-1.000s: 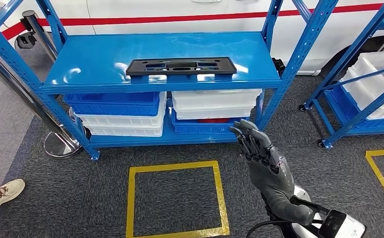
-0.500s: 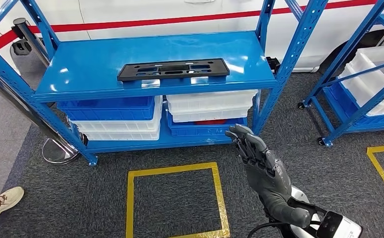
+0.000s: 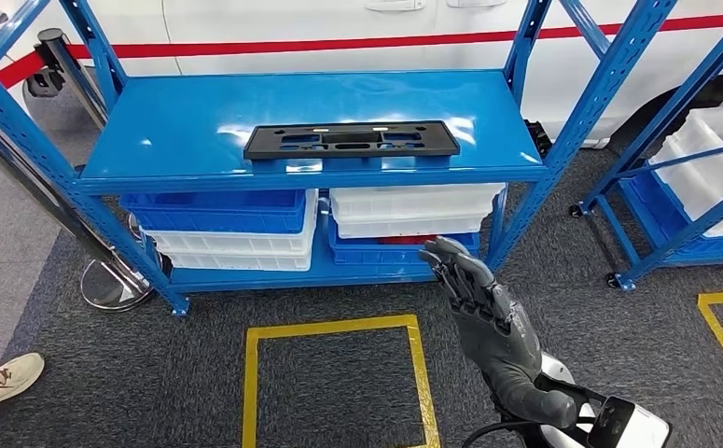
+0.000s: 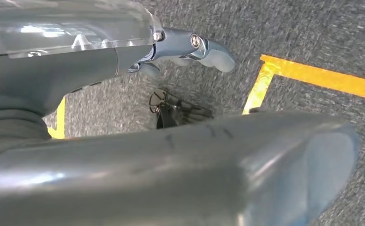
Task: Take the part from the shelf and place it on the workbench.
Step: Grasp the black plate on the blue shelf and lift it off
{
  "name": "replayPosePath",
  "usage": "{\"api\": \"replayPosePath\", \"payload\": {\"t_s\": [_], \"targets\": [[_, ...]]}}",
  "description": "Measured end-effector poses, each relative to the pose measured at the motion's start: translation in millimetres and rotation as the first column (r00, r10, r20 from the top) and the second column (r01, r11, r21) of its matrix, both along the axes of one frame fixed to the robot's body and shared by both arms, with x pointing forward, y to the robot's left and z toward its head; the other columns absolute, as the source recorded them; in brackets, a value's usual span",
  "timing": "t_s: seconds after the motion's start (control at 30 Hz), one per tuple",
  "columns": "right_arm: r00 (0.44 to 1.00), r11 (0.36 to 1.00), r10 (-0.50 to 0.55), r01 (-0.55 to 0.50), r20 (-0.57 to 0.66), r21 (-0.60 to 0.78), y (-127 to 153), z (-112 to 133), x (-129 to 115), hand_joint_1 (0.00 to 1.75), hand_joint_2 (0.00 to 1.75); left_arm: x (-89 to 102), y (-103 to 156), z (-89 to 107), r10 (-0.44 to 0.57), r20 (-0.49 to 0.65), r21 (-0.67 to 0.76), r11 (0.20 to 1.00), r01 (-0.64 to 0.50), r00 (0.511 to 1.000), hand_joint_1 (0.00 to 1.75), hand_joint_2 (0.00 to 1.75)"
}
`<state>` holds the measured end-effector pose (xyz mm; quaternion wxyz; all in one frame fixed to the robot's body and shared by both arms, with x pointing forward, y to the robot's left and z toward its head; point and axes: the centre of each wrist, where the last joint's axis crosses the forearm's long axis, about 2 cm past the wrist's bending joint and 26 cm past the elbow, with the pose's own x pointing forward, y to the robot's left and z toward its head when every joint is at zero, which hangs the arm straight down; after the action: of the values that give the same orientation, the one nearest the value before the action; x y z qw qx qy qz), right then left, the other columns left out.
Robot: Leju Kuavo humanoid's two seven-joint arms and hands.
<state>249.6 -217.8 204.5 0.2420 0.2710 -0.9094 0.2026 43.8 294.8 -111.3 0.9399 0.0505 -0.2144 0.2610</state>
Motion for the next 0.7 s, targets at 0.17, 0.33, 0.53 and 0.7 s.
{"api": "replayPosePath", "payload": {"t_s": [0.17,0.33,0.53,0.7], "targets": [[1.0,1.0,0.0,0.0,-0.003,0.004,-0.4,-0.4,-0.4,0.0,0.0,2.2,-1.4,0.2,-0.004,0.003,-0.003,1.0,0.004,1.0,0.0,0.0],[1.0,1.0,0.002,-0.002,0.002,0.005,0.4,1.0,0.6,0.0,0.0,5.1,0.4,0.6,-0.008,0.01,-0.001,1.0,0.008,1.0,0.0,0.0],[1.0,1.0,-0.003,0.003,0.002,0.006,1.3,0.9,1.8,0.0,0.0,2.9,4.2,0.3,-0.011,0.008,0.001,1.0,0.011,1.0,0.0,0.0],[1.0,1.0,-0.004,0.004,0.004,0.004,1.8,1.4,2.7,0.0,0.0,3.2,6.6,0.4,-0.015,0.01,0.003,1.0,0.014,1.0,0.0,0.0]]}}
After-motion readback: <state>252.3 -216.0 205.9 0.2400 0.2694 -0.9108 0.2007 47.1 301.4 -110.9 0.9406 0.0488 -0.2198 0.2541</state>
